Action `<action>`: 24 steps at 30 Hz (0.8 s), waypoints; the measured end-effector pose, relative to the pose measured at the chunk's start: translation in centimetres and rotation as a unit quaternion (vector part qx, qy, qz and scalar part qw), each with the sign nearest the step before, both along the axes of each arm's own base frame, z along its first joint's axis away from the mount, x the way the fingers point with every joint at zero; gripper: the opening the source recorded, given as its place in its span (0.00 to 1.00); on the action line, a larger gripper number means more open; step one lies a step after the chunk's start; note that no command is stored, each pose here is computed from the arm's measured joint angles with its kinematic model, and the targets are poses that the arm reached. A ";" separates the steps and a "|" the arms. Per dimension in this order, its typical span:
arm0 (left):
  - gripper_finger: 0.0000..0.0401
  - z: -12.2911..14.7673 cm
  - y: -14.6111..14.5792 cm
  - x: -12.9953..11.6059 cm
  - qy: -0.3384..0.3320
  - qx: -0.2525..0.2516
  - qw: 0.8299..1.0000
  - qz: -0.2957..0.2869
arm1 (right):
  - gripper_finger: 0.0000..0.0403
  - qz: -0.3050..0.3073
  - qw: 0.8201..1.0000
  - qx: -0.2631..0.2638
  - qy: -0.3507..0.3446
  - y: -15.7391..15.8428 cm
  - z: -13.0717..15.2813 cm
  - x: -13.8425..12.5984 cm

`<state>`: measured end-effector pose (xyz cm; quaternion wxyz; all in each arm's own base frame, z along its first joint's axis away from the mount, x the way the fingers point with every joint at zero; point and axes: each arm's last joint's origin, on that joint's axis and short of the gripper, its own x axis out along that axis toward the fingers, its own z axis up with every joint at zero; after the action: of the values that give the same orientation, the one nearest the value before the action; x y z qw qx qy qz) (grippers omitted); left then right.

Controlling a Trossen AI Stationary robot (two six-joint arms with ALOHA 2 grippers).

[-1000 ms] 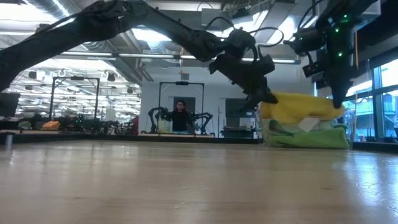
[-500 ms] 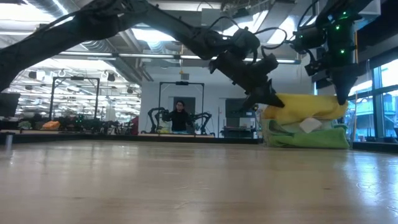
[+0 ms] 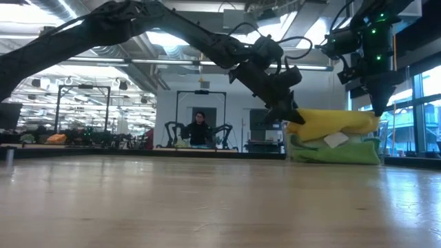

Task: Fold microfiber towels
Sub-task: Put the yellow cloth into the transparent bin

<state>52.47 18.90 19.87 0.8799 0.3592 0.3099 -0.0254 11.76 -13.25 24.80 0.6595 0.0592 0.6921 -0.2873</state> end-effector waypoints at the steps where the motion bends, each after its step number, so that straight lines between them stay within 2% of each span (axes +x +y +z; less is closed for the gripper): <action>1: 0.21 0.0 0.0 0.0 0.000 0.000 1.000 0.000 | 0.36 0.000 1.000 -0.001 0.000 0.0 0.0 0.0; 5: 0.27 0.0 0.0 0.0 0.003 0.010 1.000 0.009 | 0.45 0.001 1.000 -0.006 -0.006 -0.1 0.0 0.1; 9: 0.30 0.4 0.0 -0.1 0.011 0.037 0.999 0.023 | 0.48 0.001 1.000 -0.006 -0.006 -0.1 0.0 0.1; 15: 0.30 3.5 0.6 -1.1 -0.005 0.071 0.996 0.054 | 0.48 -0.014 1.000 -0.021 -0.011 -0.2 1.1 0.2; 19: 0.30 5.3 1.2 -2.2 -0.009 0.038 0.998 0.058 | 0.48 -0.023 0.998 -0.043 -0.035 -0.5 3.0 0.5; 24: 0.30 5.6 1.5 -3.0 0.005 -0.004 0.999 0.052 | 0.48 -0.018 0.996 -0.061 -0.070 -0.7 4.7 0.8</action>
<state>49.44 20.35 25.48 0.8799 0.3386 0.3328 0.0172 12.59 -13.98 29.55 0.7031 0.0515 0.6246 -0.3359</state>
